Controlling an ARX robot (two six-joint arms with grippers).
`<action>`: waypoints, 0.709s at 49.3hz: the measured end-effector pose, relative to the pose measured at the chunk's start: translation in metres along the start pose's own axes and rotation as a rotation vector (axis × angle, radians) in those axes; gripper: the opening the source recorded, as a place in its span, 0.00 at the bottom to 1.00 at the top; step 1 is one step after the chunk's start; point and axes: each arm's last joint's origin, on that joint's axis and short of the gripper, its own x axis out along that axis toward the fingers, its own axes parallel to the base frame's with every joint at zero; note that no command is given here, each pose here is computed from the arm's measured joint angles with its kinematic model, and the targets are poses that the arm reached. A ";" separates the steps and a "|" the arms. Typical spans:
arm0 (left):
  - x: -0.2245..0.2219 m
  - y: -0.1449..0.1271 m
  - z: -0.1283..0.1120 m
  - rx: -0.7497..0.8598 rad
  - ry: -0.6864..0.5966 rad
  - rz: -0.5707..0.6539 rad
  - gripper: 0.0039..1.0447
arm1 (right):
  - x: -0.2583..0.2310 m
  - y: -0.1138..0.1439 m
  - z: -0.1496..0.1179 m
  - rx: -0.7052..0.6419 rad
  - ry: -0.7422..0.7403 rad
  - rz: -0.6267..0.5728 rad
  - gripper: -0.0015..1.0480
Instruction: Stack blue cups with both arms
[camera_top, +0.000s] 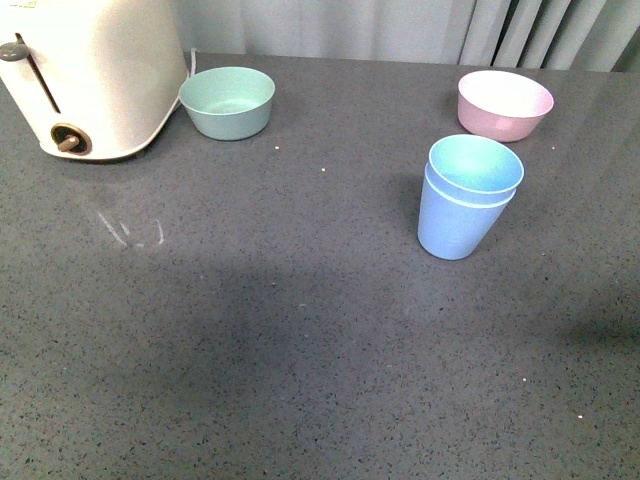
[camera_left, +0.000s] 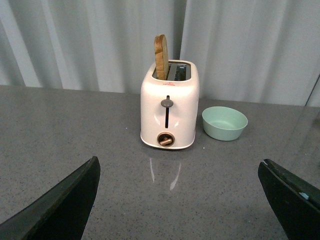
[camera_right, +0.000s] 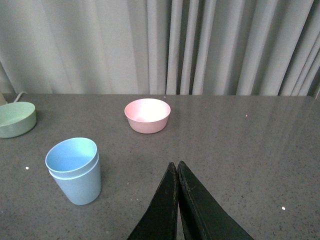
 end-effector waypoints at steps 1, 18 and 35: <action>0.000 0.000 0.000 0.000 0.000 0.000 0.92 | -0.001 0.000 0.000 0.000 0.000 0.000 0.02; 0.000 0.000 0.000 0.000 0.000 0.000 0.92 | -0.008 0.000 0.000 0.000 -0.001 0.000 0.02; 0.000 0.000 0.000 0.000 0.000 0.000 0.92 | -0.022 0.000 -0.003 0.000 0.005 0.000 0.02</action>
